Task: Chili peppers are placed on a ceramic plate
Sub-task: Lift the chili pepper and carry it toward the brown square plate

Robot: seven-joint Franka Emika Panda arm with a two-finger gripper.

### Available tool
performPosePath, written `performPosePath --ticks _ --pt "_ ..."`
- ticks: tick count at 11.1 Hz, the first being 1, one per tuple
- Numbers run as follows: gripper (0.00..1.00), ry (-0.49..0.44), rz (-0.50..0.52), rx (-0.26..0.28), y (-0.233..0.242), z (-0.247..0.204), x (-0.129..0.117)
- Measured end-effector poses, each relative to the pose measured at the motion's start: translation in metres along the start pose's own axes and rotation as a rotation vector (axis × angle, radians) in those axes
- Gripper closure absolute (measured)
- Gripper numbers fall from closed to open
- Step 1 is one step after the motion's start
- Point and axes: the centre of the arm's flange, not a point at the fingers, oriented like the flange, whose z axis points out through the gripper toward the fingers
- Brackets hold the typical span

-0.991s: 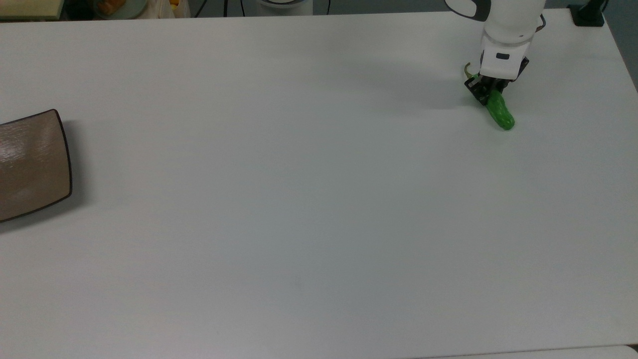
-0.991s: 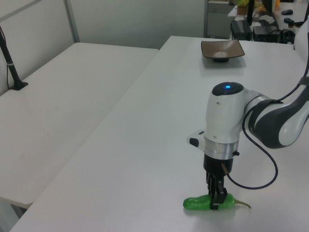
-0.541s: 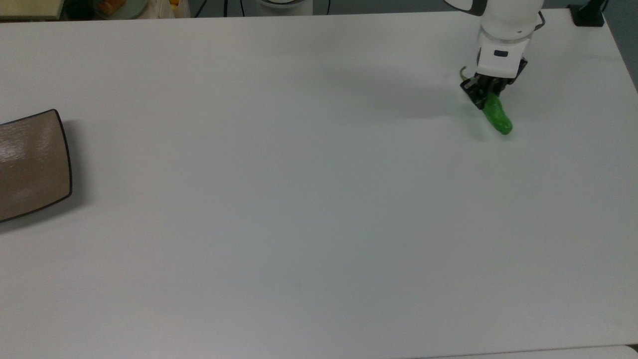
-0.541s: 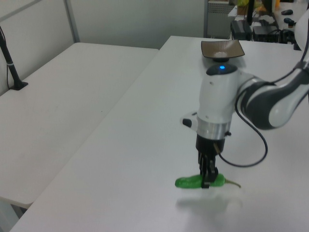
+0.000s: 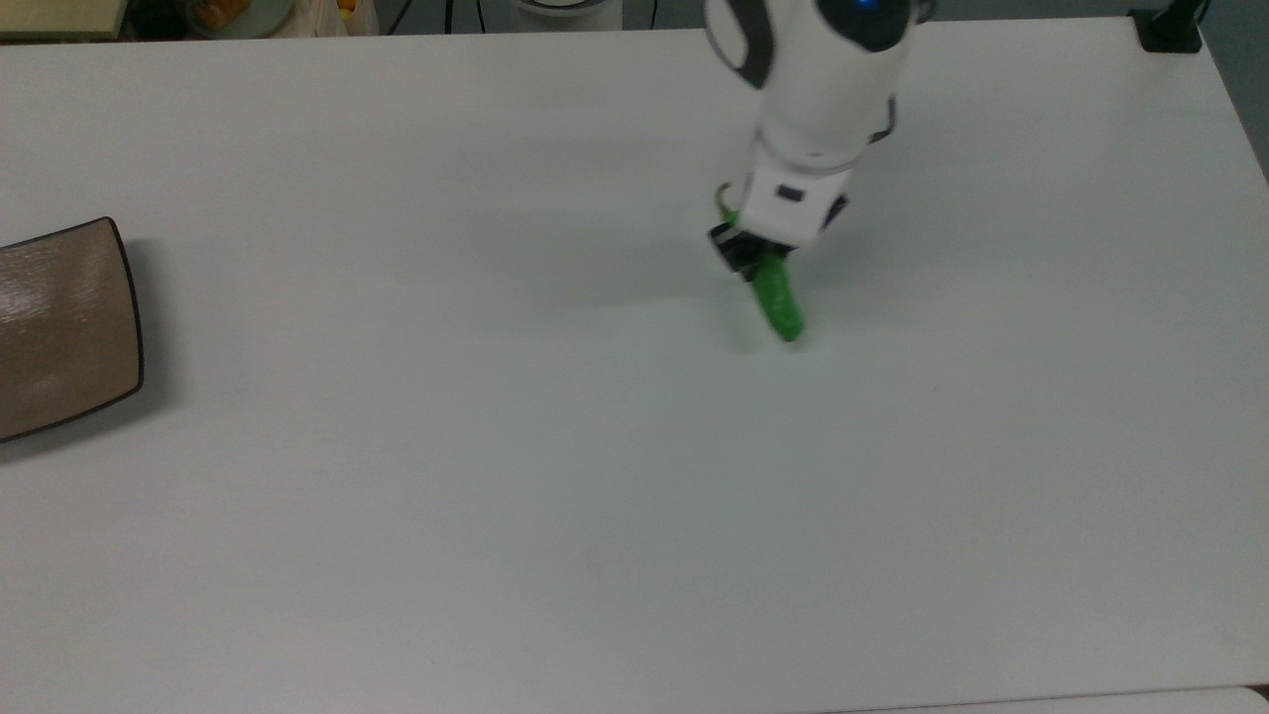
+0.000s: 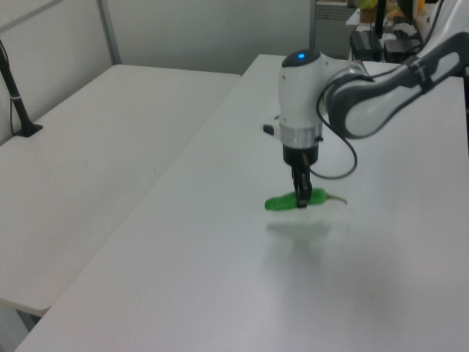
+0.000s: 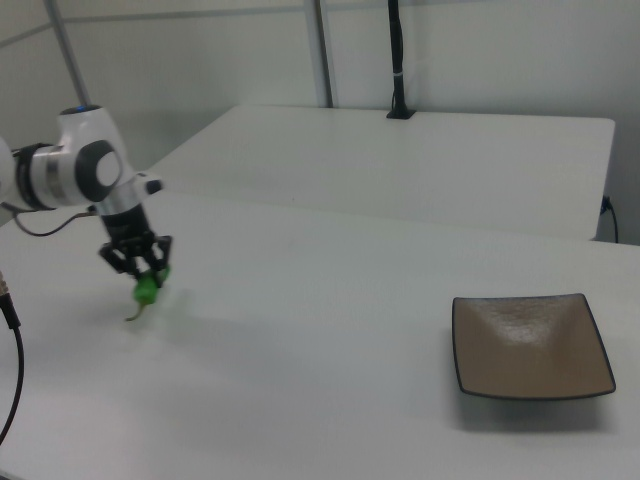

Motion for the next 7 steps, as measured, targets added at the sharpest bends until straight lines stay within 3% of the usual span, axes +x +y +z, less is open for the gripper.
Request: performPosePath --ticks 2,7 --pt "0.67 -0.021 0.016 -0.028 0.086 -0.014 -0.011" --pt "0.67 0.061 0.061 0.004 0.266 -0.066 -0.077"
